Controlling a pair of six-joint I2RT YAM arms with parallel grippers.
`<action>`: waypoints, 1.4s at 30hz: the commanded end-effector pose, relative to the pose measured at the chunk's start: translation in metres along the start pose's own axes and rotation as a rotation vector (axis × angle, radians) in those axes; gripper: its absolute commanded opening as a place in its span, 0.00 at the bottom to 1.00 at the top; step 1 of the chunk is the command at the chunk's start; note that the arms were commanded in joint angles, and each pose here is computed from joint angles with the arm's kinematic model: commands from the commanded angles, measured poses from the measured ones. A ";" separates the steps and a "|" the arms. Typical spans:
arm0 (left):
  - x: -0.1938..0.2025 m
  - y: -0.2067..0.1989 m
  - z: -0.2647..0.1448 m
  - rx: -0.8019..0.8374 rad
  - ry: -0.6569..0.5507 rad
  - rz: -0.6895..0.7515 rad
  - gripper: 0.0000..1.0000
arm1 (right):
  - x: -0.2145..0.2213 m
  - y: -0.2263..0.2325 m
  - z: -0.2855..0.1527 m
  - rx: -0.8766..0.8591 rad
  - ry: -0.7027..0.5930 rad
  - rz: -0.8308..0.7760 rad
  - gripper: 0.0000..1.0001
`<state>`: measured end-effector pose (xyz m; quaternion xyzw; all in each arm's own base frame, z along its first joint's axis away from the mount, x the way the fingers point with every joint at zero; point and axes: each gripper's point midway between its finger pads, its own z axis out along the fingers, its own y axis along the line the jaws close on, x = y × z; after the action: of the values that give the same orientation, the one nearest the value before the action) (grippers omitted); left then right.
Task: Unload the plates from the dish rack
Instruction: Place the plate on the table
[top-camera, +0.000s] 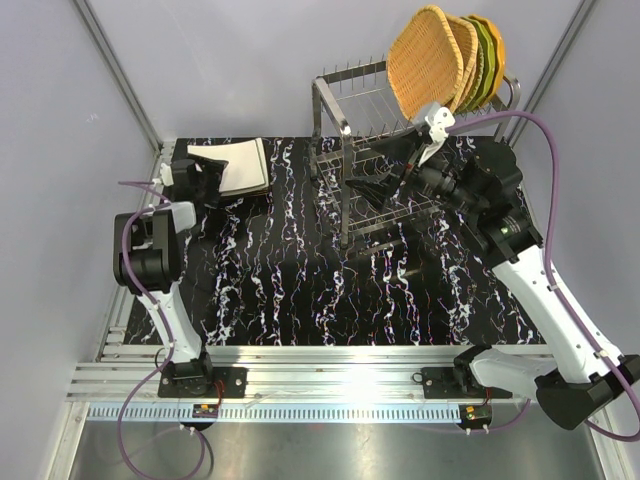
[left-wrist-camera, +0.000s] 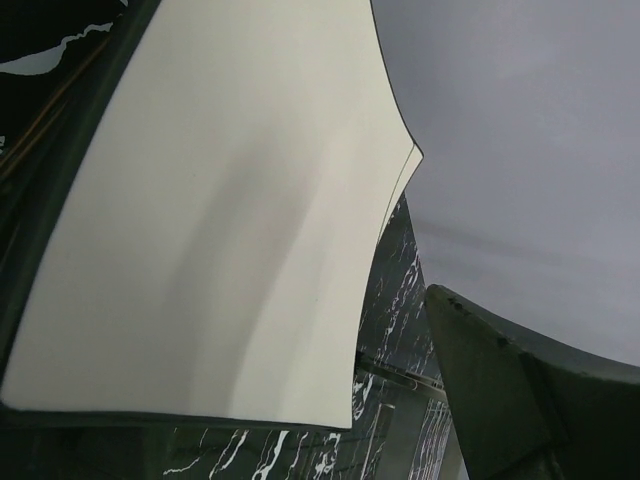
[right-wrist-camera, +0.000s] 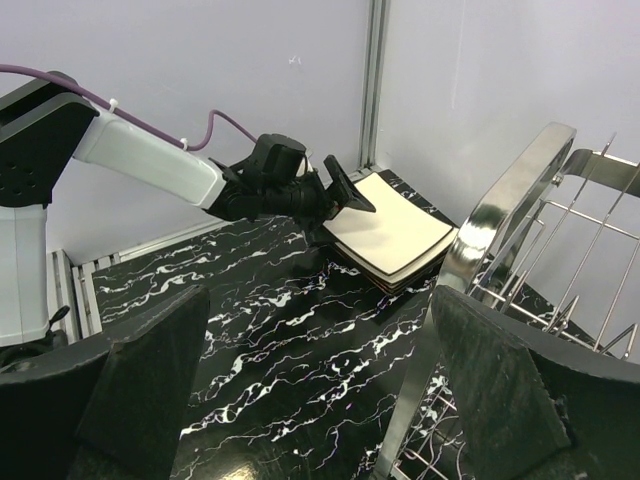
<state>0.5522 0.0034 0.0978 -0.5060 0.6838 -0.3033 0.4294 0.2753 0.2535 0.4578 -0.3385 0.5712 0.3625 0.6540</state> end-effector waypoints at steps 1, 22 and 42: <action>-0.006 -0.042 -0.016 0.077 0.015 0.054 0.96 | -0.019 0.004 -0.007 -0.003 -0.060 -0.026 1.00; 0.010 -0.005 -0.018 -0.132 0.128 0.074 0.99 | -0.018 0.005 -0.011 0.000 -0.062 -0.028 1.00; 0.012 -0.003 -0.021 0.030 0.165 -0.036 0.99 | -0.014 0.004 -0.012 0.003 -0.055 -0.024 1.00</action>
<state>0.5399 -0.0035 0.0995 -0.4981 0.7056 -0.3347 0.3768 0.2694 0.2495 0.4556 -0.3359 0.5694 0.3640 0.6561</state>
